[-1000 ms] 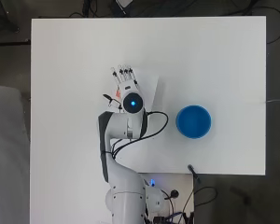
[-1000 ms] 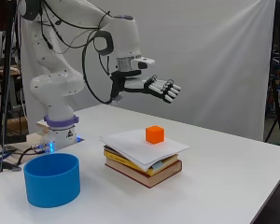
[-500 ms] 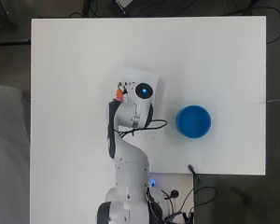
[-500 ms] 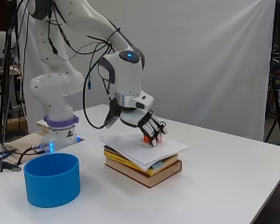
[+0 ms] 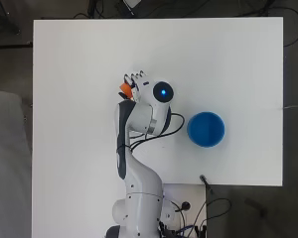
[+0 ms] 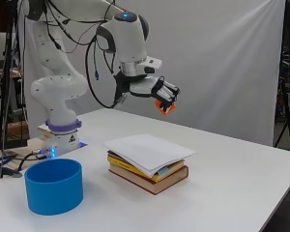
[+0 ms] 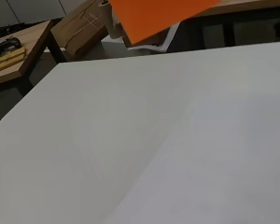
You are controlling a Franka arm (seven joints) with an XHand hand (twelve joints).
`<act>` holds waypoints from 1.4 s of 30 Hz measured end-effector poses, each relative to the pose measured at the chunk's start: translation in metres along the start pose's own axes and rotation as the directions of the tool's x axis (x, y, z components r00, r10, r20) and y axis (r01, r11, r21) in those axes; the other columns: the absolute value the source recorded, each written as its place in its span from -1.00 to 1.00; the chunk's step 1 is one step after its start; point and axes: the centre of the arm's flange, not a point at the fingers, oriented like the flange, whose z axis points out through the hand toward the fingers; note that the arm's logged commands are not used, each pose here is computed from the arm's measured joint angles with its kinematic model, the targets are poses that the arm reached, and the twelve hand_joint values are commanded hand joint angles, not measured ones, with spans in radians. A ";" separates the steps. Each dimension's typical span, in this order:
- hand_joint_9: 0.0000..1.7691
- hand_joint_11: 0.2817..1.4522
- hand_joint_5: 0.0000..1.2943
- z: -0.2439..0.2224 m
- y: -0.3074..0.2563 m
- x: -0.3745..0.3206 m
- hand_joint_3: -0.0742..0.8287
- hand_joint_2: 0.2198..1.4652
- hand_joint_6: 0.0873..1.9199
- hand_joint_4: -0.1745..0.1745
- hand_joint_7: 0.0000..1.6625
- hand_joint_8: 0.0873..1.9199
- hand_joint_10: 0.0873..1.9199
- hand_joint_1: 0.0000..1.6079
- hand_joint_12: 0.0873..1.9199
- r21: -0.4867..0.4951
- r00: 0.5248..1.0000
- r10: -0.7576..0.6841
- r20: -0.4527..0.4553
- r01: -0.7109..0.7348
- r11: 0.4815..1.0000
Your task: Teleoperate dual arm-hand system to pick and place objects
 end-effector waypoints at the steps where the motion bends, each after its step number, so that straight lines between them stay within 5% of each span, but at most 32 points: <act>1: -0.03 -0.41 -0.19 -0.018 0.000 0.001 -0.84 0.78 0.48 -0.81 -0.14 0.74 0.92 0.40 0.66 -0.033 1.000 -0.001 0.022 0.002 0.999; 5: 0.10 -0.29 -0.11 -0.092 0.005 -0.004 -0.84 0.77 0.57 -1.00 -0.22 0.68 1.00 0.42 0.84 -0.204 0.995 0.044 0.089 -0.025 0.979; 7: 0.13 -0.25 -0.03 -0.122 0.010 -0.021 -0.84 0.73 0.53 0.30 -0.19 0.81 1.00 0.19 0.87 -0.254 0.992 0.090 0.092 -0.064 0.965; 8: 0.14 -0.24 -0.01 -0.133 0.011 -0.034 -0.84 0.71 0.52 0.65 -0.17 0.85 1.00 0.13 0.87 -0.271 0.990 0.114 0.087 -0.087 0.959; 11: 0.15 -0.23 0.02 -0.156 0.011 -0.087 -0.84 0.70 0.50 0.97 -0.16 0.89 1.00 0.07 0.88 -0.304 0.977 0.198 0.075 -0.167 0.938; 15: 0.10 -0.30 0.05 -0.169 0.006 -0.135 -0.84 0.68 0.49 1.00 -0.14 0.88 1.00 0.09 0.84 -0.328 0.960 0.270 0.069 -0.234 0.915; 17: 0.00 -0.43 -0.07 -0.165 0.011 -0.154 -0.82 0.72 0.49 -0.09 -0.11 0.75 0.96 0.30 0.69 -0.314 0.956 0.289 0.058 -0.257 0.914; 18: -0.03 -0.47 -0.11 -0.159 0.016 -0.171 -0.82 0.73 0.51 -0.35 -0.09 0.69 0.91 0.35 0.60 -0.300 0.949 0.312 0.046 -0.285 0.910; 20: -0.09 -0.54 -0.18 -0.143 0.028 -0.210 -0.83 0.74 0.56 -0.52 -0.08 0.62 0.75 0.39 0.34 -0.265 0.928 0.372 0.025 -0.353 0.897; 24: -0.15 -0.48 -0.23 -0.087 0.052 -0.277 -0.84 0.75 0.68 -0.34 -0.07 0.48 0.34 0.38 -0.21 -0.167 0.868 0.496 0.032 -0.484 0.859; 31: -0.18 -0.19 -0.22 -0.043 0.030 -0.306 -0.84 0.78 0.76 -0.08 -0.14 0.46 0.08 0.34 -0.90 -0.106 0.822 0.569 0.036 -0.563 0.820; 37: -0.22 -0.14 -0.23 -0.030 -0.003 -0.315 -0.83 0.80 0.75 0.09 -0.19 0.53 0.05 0.31 -1.00 -0.090 0.812 0.583 0.025 -0.579 0.810; 39: -0.23 -0.14 -0.18 -0.028 -0.010 -0.324 -0.83 0.81 0.70 0.69 -0.29 0.29 0.03 0.07 -1.00 -0.085 0.804 0.594 0.025 -0.590 0.803; 42: -0.23 -0.15 -0.17 -0.022 -0.014 -0.343 -0.84 0.81 0.68 0.97 -0.33 0.14 0.02 -0.05 -1.00 -0.070 0.791 0.612 0.028 -0.609 0.790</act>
